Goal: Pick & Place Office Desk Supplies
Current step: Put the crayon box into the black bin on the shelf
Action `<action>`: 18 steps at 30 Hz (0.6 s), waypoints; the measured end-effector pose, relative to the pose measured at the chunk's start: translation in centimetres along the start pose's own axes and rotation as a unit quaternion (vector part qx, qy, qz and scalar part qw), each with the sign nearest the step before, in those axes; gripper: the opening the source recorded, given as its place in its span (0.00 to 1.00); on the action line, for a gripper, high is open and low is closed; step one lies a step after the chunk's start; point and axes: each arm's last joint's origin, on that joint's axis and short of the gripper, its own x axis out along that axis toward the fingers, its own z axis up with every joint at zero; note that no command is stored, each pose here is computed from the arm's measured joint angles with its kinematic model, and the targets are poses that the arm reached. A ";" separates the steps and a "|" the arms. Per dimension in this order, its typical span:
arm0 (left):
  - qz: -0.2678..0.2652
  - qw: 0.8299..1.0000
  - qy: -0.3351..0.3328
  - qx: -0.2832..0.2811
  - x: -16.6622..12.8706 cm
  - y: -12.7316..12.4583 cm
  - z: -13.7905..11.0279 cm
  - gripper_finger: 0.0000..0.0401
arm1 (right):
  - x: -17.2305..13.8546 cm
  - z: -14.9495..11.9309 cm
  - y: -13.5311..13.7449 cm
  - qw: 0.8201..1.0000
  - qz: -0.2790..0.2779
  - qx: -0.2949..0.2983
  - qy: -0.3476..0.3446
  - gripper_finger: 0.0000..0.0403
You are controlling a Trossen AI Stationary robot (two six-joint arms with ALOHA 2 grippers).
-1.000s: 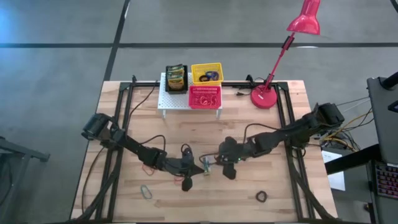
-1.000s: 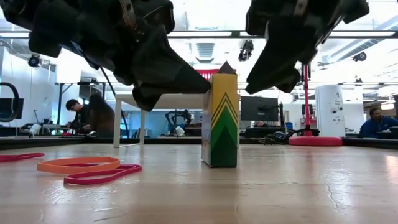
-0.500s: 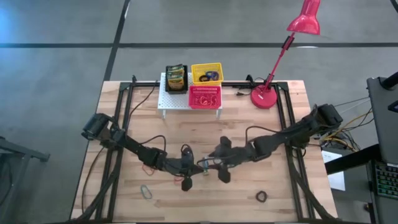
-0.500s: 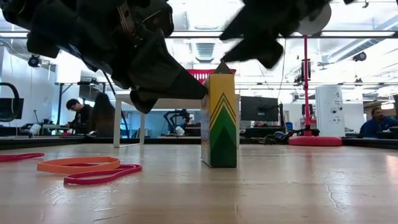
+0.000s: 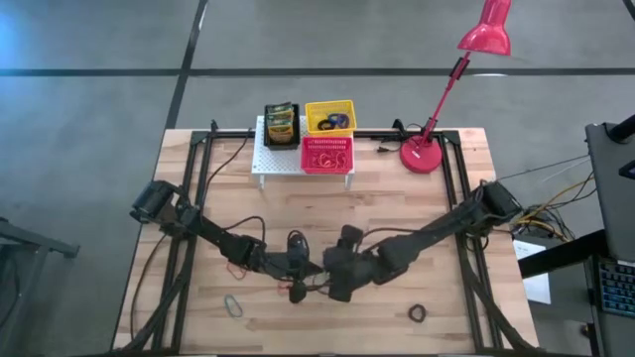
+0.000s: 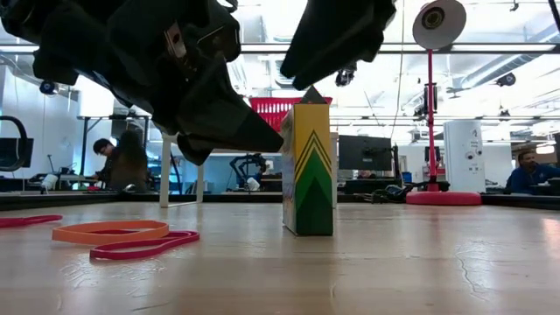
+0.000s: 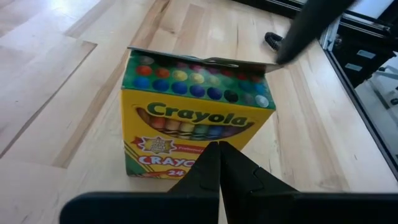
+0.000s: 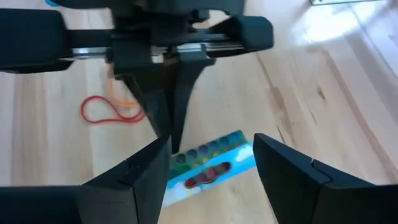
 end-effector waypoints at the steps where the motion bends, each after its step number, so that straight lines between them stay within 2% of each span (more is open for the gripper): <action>1: 0.000 1.000 0.000 0.000 0.0 0.0 0.0 0.01 | -0.1 0.1 0.0 1.000 0.000 0.002 0.000 0.56; 7: 0.000 1.000 0.000 0.000 0.0 0.0 0.0 0.01 | 0.0 -0.4 -0.3 0.999 -0.015 0.029 0.024 0.56; 10: 0.000 1.000 0.000 0.000 0.0 0.0 0.0 0.01 | 0.1 -0.5 -0.2 0.999 0.003 0.038 0.032 0.56; 18: 0.000 1.000 0.000 0.000 0.0 0.0 0.0 0.01 | 0.3 -0.7 -0.2 0.999 0.005 0.042 0.034 0.56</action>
